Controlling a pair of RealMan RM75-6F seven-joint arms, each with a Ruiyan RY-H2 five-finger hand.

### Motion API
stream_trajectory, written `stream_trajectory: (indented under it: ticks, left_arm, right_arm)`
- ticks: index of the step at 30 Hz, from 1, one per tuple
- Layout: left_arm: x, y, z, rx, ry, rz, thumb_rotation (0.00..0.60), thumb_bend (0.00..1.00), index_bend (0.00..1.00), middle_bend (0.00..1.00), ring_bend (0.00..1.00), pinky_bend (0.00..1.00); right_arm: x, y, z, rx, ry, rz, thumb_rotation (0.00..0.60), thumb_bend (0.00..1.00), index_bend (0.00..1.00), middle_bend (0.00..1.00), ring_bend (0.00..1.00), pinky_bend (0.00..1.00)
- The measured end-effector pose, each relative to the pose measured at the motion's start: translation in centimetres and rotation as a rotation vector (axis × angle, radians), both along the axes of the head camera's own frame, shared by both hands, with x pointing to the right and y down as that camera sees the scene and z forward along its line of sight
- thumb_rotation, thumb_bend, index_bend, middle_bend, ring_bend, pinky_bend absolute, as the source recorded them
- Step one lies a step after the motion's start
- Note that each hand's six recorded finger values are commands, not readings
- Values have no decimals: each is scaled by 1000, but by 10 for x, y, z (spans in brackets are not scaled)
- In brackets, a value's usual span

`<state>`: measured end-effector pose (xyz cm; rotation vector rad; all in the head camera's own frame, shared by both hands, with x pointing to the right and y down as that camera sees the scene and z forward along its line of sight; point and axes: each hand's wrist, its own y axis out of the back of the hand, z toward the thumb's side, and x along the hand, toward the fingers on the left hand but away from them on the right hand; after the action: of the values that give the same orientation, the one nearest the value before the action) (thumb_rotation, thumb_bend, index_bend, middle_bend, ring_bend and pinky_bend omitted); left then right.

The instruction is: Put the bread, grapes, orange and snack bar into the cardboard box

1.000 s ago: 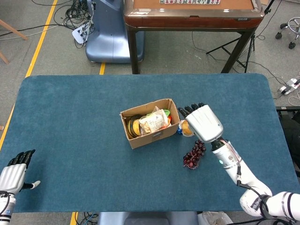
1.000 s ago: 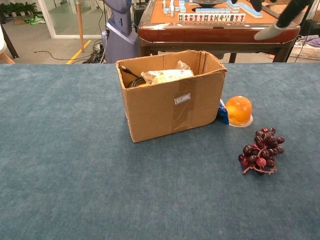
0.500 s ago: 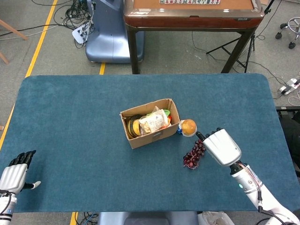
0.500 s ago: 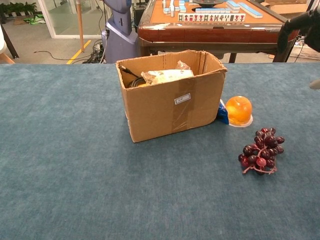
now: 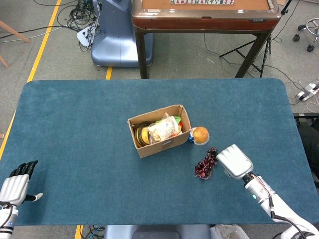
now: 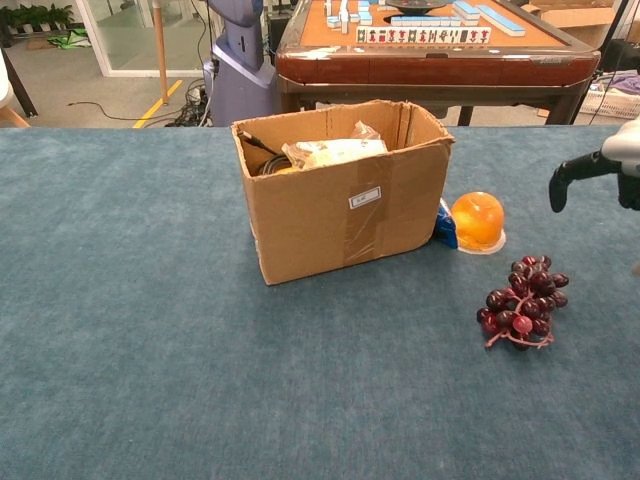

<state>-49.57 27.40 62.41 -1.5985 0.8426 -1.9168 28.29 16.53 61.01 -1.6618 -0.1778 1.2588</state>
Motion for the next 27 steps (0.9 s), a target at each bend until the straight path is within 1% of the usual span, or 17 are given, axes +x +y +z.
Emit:
stream_trajectory:
  ticks: [5,8,14,27]
  left_arm:
    - [-3,0,1,-5,-3,-12,600,0,67,94,64,129]
    - [-5,0,1,-7,-5,-16,600,0,74,95,64,129]
    - [-8,0,3,-12,-9,-29,600,0,86,96,64,129]
    - [-14,-1,4,-14,-10,-52,600,0,93,97,64,129]
  right_arm:
    - [2,2,20,-66,17,14,600,0,338,1000,1000,1000]
    - [3,2,30,-89,21,22,600,0,338,1000,1000,1000]
    - [0,1,47,-124,16,34,600,0,338,1000,1000,1000]
    - [-20,-3,78,-184,34,12,600,0,337,1000,1000,1000]
